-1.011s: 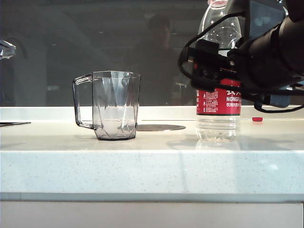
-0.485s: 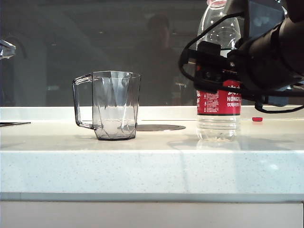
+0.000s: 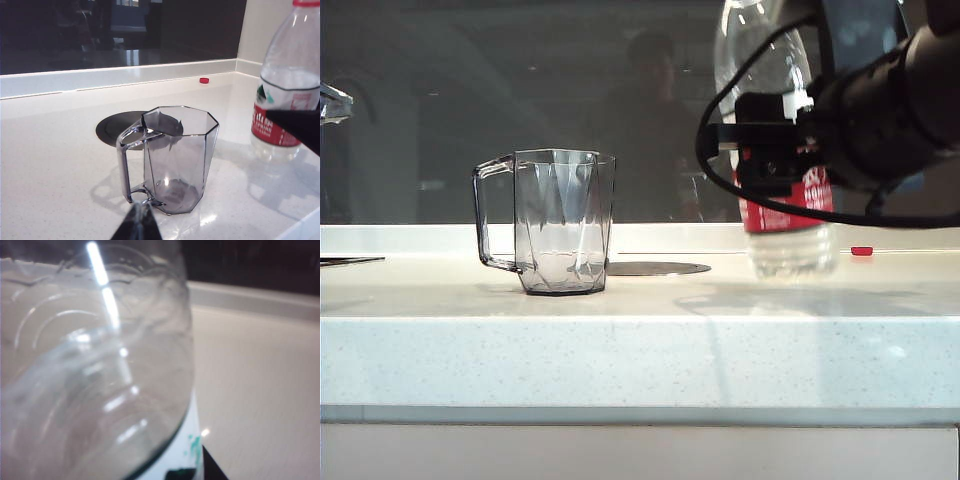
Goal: Pick up the mineral water bottle on the table and pour water into the mug until it's half full.
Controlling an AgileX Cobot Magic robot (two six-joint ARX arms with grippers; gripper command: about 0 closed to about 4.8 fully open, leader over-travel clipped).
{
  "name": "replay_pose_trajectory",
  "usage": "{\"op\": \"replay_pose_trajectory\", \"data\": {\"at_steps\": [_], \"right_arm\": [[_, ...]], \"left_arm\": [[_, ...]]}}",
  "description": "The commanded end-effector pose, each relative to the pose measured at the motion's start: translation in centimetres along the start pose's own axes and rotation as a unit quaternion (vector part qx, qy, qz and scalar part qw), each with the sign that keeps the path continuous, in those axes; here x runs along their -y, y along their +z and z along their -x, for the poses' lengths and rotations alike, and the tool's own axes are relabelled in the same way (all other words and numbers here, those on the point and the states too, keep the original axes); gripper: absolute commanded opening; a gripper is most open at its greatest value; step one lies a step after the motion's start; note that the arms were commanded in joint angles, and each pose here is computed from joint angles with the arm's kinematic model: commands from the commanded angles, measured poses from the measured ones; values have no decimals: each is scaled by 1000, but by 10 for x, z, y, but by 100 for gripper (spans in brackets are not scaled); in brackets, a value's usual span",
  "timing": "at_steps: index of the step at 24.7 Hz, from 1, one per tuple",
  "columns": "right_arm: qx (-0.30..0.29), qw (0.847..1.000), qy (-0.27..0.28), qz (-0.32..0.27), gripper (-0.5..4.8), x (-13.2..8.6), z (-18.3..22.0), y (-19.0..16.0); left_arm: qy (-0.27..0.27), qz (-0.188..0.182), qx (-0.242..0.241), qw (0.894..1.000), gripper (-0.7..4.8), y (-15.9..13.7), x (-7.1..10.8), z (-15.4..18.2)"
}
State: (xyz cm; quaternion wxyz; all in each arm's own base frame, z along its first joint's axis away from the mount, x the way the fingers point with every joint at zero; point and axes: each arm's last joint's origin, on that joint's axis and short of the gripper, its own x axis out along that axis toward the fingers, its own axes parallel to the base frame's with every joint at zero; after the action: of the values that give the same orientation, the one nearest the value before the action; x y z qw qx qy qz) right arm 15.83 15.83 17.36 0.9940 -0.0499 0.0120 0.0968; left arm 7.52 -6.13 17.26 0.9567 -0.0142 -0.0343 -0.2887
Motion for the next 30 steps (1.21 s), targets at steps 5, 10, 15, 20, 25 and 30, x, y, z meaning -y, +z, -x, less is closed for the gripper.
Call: {"op": "replay_pose_trajectory", "data": {"at_steps": [5, 10, 15, 20, 25, 30], "right_arm": [[38, 993, -9, 107, 269, -9, -15, 34], [9, 981, -3, 196, 269, -16, -25, 45], [-4, 961, -2, 277, 269, -24, -36, 53], [-17, 938, -32, 344, 269, -24, -38, 54], [-25, 914, -42, 402, 268, -23, -38, 54], [-33, 897, -59, 437, 268, -22, -38, 55]], "left_arm": [[-1, 2, 7, 1000, -4, 2, 0, 0], [-1, 2, 7, 1000, -4, 2, 0, 0], [-1, 2, 8, 1000, -4, 2, 0, 0], [-1, 2, 7, 1000, -4, 2, 0, 0], [-1, 2, 7, 1000, -4, 2, 0, 0], [-1, 2, 7, 1000, -4, 2, 0, 0]]}}
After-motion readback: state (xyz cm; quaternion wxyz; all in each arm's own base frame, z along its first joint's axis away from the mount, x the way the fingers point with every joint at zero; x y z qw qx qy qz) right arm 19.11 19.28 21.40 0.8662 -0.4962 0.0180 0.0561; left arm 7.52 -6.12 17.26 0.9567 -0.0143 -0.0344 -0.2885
